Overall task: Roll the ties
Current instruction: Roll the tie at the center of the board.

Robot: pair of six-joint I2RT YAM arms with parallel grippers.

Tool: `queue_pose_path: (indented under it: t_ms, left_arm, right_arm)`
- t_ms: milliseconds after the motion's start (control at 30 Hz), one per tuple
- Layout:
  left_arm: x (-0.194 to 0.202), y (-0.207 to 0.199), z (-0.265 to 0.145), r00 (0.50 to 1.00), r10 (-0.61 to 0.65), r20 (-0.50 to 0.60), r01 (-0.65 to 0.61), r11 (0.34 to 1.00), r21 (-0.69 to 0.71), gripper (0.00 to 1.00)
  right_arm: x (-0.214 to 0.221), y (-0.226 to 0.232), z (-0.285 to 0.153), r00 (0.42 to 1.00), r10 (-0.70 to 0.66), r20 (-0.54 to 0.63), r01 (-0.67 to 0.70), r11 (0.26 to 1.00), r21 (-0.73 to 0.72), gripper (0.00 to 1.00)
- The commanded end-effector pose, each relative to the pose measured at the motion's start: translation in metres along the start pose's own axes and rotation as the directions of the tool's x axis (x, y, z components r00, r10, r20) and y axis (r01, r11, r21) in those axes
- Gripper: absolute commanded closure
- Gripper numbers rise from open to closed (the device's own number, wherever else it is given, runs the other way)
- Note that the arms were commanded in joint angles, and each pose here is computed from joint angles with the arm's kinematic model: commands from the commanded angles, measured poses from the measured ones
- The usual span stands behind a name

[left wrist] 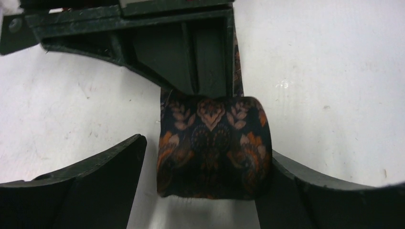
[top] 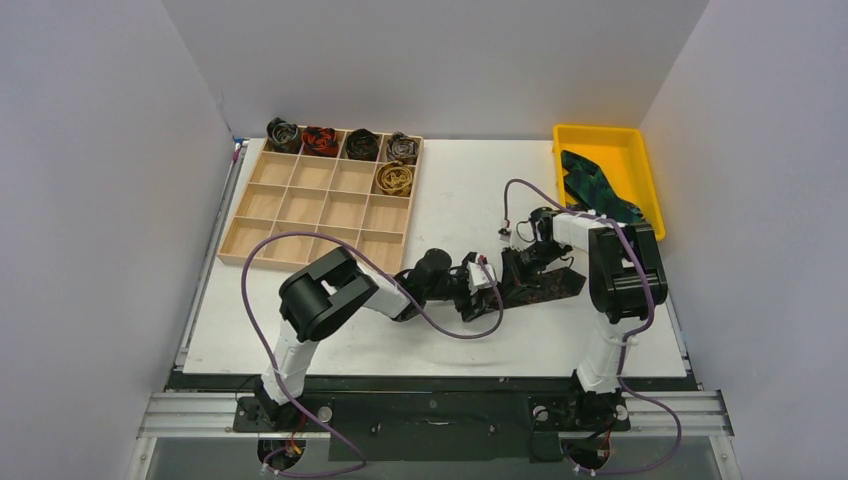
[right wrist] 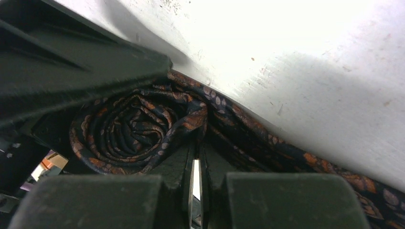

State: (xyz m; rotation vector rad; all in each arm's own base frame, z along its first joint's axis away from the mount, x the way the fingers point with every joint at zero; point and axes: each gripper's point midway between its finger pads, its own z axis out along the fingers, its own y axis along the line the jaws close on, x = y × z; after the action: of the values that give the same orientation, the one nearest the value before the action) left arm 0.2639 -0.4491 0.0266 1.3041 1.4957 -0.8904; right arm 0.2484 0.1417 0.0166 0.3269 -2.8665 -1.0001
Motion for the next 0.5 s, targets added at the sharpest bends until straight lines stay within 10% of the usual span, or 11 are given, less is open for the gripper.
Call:
queue_pose_path:
  t_ms: [0, 333, 467]
  left_arm:
    - [-0.016, 0.001, 0.008, 0.998, 0.053, 0.043, -0.054, 0.998, 0.028, 0.32]
    - [0.030, -0.005, -0.045, 0.982, -0.124, -0.145, 0.138, 0.986, 0.095, 0.82]
    - [0.058, -0.010, -0.062, 0.951, -0.157, -0.264, 0.191, 0.976, 0.107, 0.89]
  right_arm:
    - [-0.004, -0.024, 0.018, 0.999, -0.045, 0.002, 0.044, 0.990, 0.138, 1.00]
    - [-0.024, 0.015, 0.023, 0.993, -0.029, 0.116, 0.029, 1.000, -0.001, 0.98]
    - [-0.029, 0.029, -0.011, 0.979, -0.052, 0.196, 0.068, 0.995, -0.075, 0.71]
